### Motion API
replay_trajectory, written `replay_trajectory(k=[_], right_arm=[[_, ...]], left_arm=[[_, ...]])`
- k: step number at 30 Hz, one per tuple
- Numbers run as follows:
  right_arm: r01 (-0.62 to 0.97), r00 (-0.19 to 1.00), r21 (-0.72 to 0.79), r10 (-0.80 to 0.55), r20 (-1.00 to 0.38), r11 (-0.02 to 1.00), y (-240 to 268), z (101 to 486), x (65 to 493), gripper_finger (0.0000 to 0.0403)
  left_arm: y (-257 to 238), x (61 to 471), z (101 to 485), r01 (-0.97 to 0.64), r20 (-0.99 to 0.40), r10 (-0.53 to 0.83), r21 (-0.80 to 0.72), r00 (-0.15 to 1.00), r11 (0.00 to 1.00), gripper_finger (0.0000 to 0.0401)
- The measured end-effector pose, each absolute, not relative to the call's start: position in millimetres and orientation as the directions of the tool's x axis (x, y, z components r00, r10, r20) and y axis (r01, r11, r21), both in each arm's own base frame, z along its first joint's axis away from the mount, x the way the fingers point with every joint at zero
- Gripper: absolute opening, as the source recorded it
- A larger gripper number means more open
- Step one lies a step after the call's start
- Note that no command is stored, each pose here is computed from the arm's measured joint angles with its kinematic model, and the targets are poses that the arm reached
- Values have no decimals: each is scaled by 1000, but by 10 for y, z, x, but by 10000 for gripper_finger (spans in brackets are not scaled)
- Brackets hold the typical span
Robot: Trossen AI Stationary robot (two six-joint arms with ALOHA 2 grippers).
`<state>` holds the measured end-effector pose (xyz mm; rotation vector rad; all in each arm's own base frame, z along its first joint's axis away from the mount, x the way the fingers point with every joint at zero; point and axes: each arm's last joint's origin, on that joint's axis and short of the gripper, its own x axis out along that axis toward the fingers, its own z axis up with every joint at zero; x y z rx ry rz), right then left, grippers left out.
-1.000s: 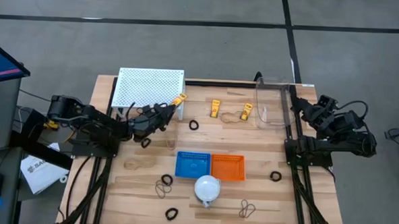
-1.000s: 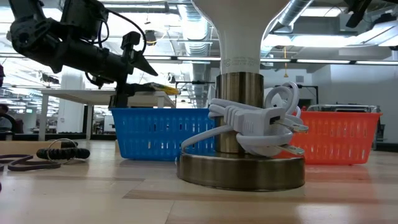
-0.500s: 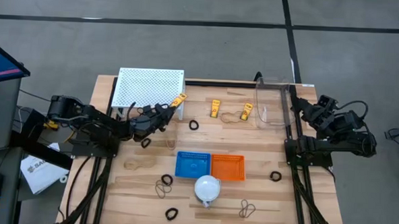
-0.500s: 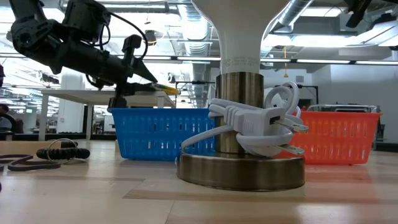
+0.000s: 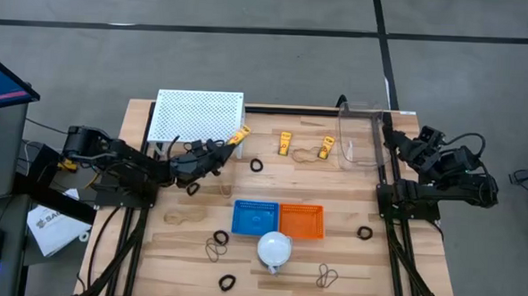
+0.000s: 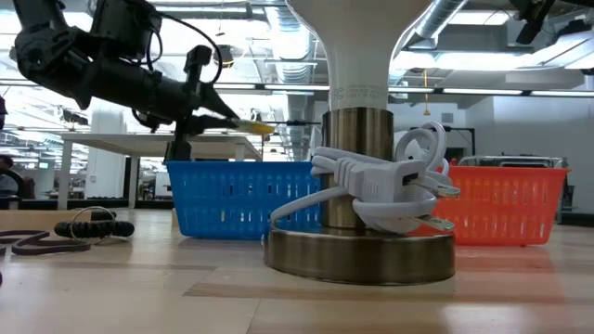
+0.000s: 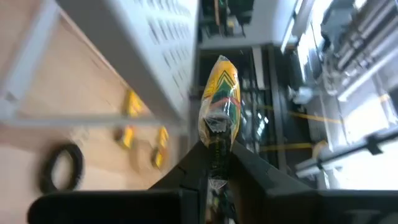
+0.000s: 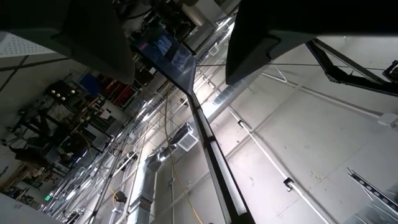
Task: Pick & Place Office Desk Supplies
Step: Put the yellow crayon box from the shelf into the transparent bin
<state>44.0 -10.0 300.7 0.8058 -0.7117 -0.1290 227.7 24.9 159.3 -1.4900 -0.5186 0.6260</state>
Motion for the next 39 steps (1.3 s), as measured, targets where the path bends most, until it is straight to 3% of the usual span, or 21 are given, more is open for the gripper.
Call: replay_trajectory(k=[7, 14, 21, 27, 32, 39], right_arm=[[-156, 759, 700, -369, 536, 697, -101, 3015, 449, 249], [-178, 763, 683, -339, 550, 708, -85, 3113, 735, 249], [-55, 855, 661, -306, 418, 749, -62, 3465, 1278, 249], [45, 932, 631, -259, 251, 774, -40, 3909, 1606, 249], [183, 964, 615, -264, 42, 767, -40, 4040, 1878, 250], [234, 959, 640, -281, -29, 732, -91, 4042, 2216, 250]], left_arm=[[92, 2363, 1757, 21, 40, 550, -999, 834, 41, 19], [48, 2723, 2254, 128, 192, 300, -967, 934, 220, 28], [151, 3019, 2757, 124, 233, 229, -905, 945, 406, 29], [233, 3121, 2988, 101, 227, 203, -864, 953, 494, 27], [248, 3131, 3042, 109, 243, 195, -846, 950, 522, 30], [251, 3130, 3051, 116, 251, 194, -844, 948, 524, 30]])
